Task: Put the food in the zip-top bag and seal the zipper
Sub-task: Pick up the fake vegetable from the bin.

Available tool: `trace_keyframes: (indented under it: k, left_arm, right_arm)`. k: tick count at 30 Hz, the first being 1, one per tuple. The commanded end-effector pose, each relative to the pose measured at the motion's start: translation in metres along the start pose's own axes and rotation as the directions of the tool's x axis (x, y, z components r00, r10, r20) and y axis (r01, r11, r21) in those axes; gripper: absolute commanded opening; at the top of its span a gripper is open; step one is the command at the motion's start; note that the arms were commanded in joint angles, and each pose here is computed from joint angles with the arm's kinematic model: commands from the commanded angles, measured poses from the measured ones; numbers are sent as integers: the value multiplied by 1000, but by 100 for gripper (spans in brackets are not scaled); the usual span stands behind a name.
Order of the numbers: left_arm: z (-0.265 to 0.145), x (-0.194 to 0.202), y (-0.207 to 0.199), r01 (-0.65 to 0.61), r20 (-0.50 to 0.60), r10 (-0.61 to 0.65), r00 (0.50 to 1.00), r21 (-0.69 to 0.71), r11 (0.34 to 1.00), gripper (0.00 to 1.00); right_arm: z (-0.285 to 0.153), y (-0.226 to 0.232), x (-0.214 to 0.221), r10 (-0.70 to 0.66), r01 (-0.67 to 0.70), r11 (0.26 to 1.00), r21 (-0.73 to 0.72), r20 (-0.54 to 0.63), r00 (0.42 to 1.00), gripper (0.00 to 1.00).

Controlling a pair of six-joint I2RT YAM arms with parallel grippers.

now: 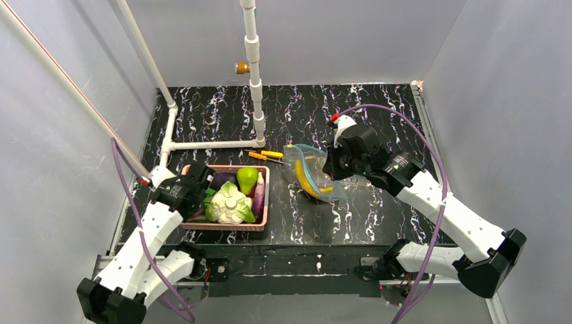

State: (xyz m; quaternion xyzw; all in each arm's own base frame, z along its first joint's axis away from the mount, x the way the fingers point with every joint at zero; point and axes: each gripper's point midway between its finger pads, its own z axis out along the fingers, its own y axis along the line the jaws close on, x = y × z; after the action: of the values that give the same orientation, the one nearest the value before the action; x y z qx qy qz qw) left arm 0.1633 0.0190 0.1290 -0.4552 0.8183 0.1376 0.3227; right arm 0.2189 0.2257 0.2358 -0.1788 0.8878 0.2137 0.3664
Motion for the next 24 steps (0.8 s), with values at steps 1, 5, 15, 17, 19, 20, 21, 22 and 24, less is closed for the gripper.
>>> trace_keyframes:
  k: [1, 5, 15, 17, 19, 20, 21, 22, 24]
  left_arm:
    - [-17, -16, -1, 7, 14, -8, 1000, 54, 999, 6]
    - [-33, -22, -11, 3, -9, -2, 1000, 142, 990, 1]
    - [-122, -34, -74, -56, -69, 131, 989, 645, 762, 0]
    - [-144, -33, -89, -46, -82, 157, 984, 738, 673, 0]
    - [-170, -32, -106, -48, -84, 206, 975, 825, 563, 0]
    - [-184, -28, -112, -38, -102, 242, 965, 859, 511, 0]
    - [-194, -26, -119, -29, -114, 276, 954, 883, 468, 0]
    - [-206, -21, -127, -14, -132, 315, 940, 906, 423, 0]
    - [-225, -13, -142, 27, -167, 389, 906, 940, 341, 0]
  right_arm:
    - [-9, 7, -11, -3, 5, 999, -35, 46, 999, 1]
    - [-10, 8, -14, -4, 6, 999, -35, 53, 999, 1]
    - [-6, 10, -24, -20, 22, 999, -27, 44, 999, 1]
    - [-4, 11, -26, -22, 23, 999, -26, 40, 999, 1]
    - [-2, 13, -27, -26, 27, 999, -28, 34, 999, 1]
    - [0, 14, -28, -29, 30, 999, -27, 29, 999, 1]
    - [0, 15, -29, -32, 33, 999, -23, 26, 999, 1]
    - [0, 16, -30, -37, 38, 999, -18, 25, 999, 1]
    - [2, 18, -32, -51, 51, 999, -1, 18, 999, 1]
